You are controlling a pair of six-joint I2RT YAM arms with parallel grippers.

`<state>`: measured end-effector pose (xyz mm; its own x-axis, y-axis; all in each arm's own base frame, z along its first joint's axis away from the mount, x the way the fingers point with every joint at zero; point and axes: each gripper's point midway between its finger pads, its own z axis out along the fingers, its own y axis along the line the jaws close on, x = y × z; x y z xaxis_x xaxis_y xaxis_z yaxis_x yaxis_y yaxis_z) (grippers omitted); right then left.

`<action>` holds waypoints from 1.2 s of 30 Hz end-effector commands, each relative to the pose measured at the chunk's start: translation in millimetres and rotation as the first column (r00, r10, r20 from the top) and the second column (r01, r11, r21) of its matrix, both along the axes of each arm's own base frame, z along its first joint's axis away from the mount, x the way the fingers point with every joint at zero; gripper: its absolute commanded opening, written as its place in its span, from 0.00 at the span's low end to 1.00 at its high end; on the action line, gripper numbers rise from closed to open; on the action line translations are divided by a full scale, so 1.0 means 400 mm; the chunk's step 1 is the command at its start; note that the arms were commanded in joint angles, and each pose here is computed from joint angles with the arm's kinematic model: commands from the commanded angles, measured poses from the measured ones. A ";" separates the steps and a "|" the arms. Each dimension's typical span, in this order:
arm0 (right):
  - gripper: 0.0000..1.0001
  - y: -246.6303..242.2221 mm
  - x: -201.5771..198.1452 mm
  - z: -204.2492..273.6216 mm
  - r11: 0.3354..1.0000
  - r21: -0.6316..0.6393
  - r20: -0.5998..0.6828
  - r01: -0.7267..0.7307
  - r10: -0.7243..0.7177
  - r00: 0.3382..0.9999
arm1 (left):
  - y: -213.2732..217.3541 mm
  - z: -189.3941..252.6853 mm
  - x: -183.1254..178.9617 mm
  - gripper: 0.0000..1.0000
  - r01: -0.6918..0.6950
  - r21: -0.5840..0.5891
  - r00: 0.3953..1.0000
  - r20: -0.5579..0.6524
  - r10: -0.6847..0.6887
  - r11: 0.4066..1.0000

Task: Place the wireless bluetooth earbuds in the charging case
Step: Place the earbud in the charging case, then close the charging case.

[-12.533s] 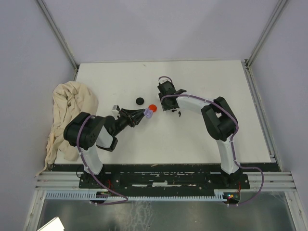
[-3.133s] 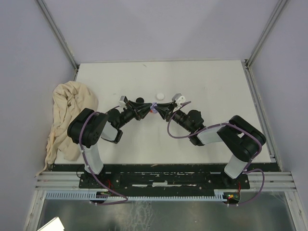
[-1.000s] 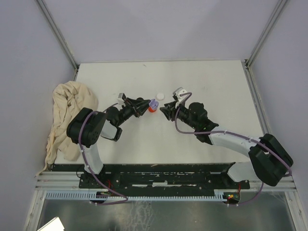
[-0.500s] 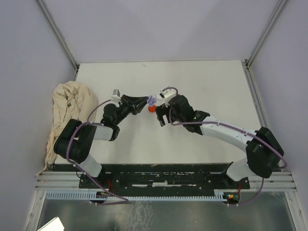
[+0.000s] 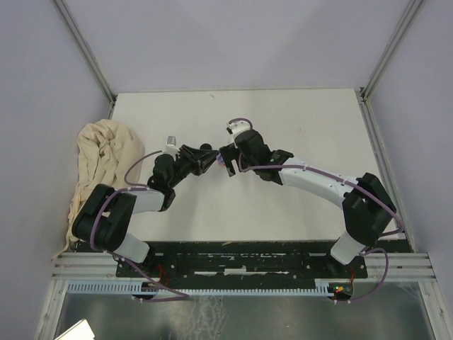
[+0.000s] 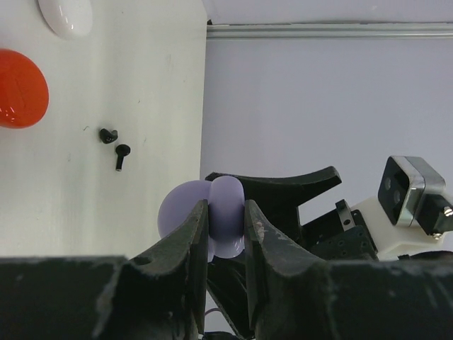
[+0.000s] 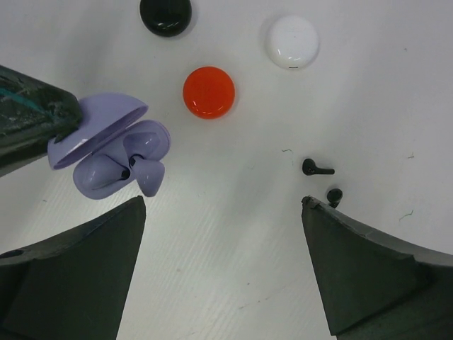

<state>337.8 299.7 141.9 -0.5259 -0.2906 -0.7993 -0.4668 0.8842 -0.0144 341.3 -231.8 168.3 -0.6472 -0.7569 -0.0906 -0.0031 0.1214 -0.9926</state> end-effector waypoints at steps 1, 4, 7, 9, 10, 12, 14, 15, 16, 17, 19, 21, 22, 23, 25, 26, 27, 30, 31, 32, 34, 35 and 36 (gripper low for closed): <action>1.00 0.008 0.039 0.032 0.998 0.032 0.009 0.053 -0.054 0.999 | -0.009 0.026 -0.010 0.03 0.020 0.024 0.997 0.078 -0.021 1.000; 0.99 -0.002 0.059 0.027 0.996 0.034 -0.002 0.078 -0.078 0.997 | -0.012 0.030 -0.016 0.03 0.029 0.021 0.996 0.082 -0.031 0.999; 1.00 -0.016 0.078 0.026 0.994 0.037 -0.007 0.104 -0.104 0.995 | -0.013 0.031 -0.024 0.03 0.035 0.019 0.996 0.081 -0.037 0.999; 1.00 -0.025 0.089 0.027 0.992 0.047 -0.011 0.118 -0.117 0.993 | -0.011 0.030 -0.028 0.03 0.036 0.017 0.996 0.078 -0.037 0.999; 1.00 -0.027 0.093 0.030 0.991 0.055 -0.012 0.119 -0.118 0.993 | -0.011 0.030 -0.029 0.03 0.037 0.017 0.996 0.078 -0.038 0.999; 1.00 -0.034 0.101 0.031 0.990 0.065 -0.012 0.126 -0.125 0.992 | -0.011 0.031 -0.033 0.03 0.040 0.015 0.996 0.077 -0.041 0.999; 1.00 -0.042 0.108 0.030 0.989 0.069 -0.013 0.132 -0.132 0.991 | -0.011 0.034 -0.033 0.03 0.040 0.013 0.996 0.080 -0.040 0.999; 1.00 -0.045 0.107 0.026 0.989 0.066 -0.016 0.133 -0.132 0.991 | -0.011 0.034 -0.033 0.03 0.039 0.013 0.996 0.079 -0.040 0.999; 1.00 -0.050 0.105 0.022 0.989 0.063 -0.017 0.135 -0.134 0.991 | -0.011 0.036 -0.031 0.03 0.038 0.012 0.996 0.080 -0.039 0.999; 1.00 -0.054 0.102 0.020 0.989 0.062 -0.019 0.135 -0.134 0.991 | -0.010 0.035 -0.029 0.03 0.036 0.015 0.996 0.077 -0.037 0.999; 1.00 -0.058 0.091 0.014 0.989 0.068 -0.019 0.129 -0.128 0.992 | -0.011 0.040 -0.021 0.03 0.030 0.017 0.996 0.079 -0.032 0.999; 1.00 -0.059 0.071 0.002 0.991 0.084 -0.021 0.106 -0.104 0.994 | -0.009 0.041 -0.008 0.03 0.010 0.017 0.997 0.072 -0.011 1.000; 0.99 -0.055 0.066 0.002 0.990 0.105 -0.003 0.091 -0.091 0.996 | -0.006 0.043 0.001 0.03 -0.006 0.012 0.998 0.065 0.005 1.000; 1.00 -0.053 0.061 0.003 0.989 0.123 0.016 0.082 -0.084 0.996 | -0.001 0.043 0.012 0.03 -0.028 0.003 0.998 0.051 0.028 1.000; 1.00 -0.051 0.043 -0.002 0.988 0.146 0.060 0.056 -0.065 0.996 | 0.014 0.034 0.036 0.03 -0.091 -0.008 0.996 0.012 0.092 0.996; 1.00 -0.049 0.037 0.001 0.987 0.150 0.094 0.051 -0.066 0.993 | 0.019 0.033 0.046 0.03 -0.121 -0.020 0.993 -0.005 0.121 0.992; 1.00 -0.043 0.031 0.005 0.987 0.158 0.132 0.036 -0.057 0.990 | 0.023 0.032 0.053 0.03 -0.148 -0.033 0.989 -0.022 0.148 0.988; 1.00 -0.020 0.022 -0.001 0.986 0.167 0.194 -0.002 -0.031 0.981 | 0.022 0.021 0.071 0.03 -0.211 -0.059 0.975 -0.090 0.205 0.976; 1.00 -0.010 0.019 -0.006 0.986 0.165 0.207 -0.015 -0.020 0.978 | 0.017 0.017 0.075 0.03 -0.222 -0.070 0.971 -0.110 0.214 0.972; 1.00 0.001 0.017 -0.007 0.986 0.165 0.226 -0.030 -0.009 0.974 | 0.011 0.014 0.079 0.03 -0.230 -0.084 0.967 -0.133 0.218 0.970; 1.00 0.023 0.013 -0.005 0.982 0.178 0.262 -0.056 0.008 0.965 | -0.011 -0.005 0.084 0.03 -0.229 -0.099 0.959 -0.195 0.206 0.968; 1.00 0.033 0.012 -0.004 0.979 0.192 0.277 -0.066 0.011 0.961 | -0.022 -0.013 0.084 0.03 -0.224 -0.102 0.956 -0.216 0.198 0.969; 1.00 0.040 0.013 -0.006 0.976 0.204 0.289 -0.072 0.011 0.957 | -0.030 -0.018 0.085 0.03 -0.218 -0.101 0.956 -0.224 0.192 0.971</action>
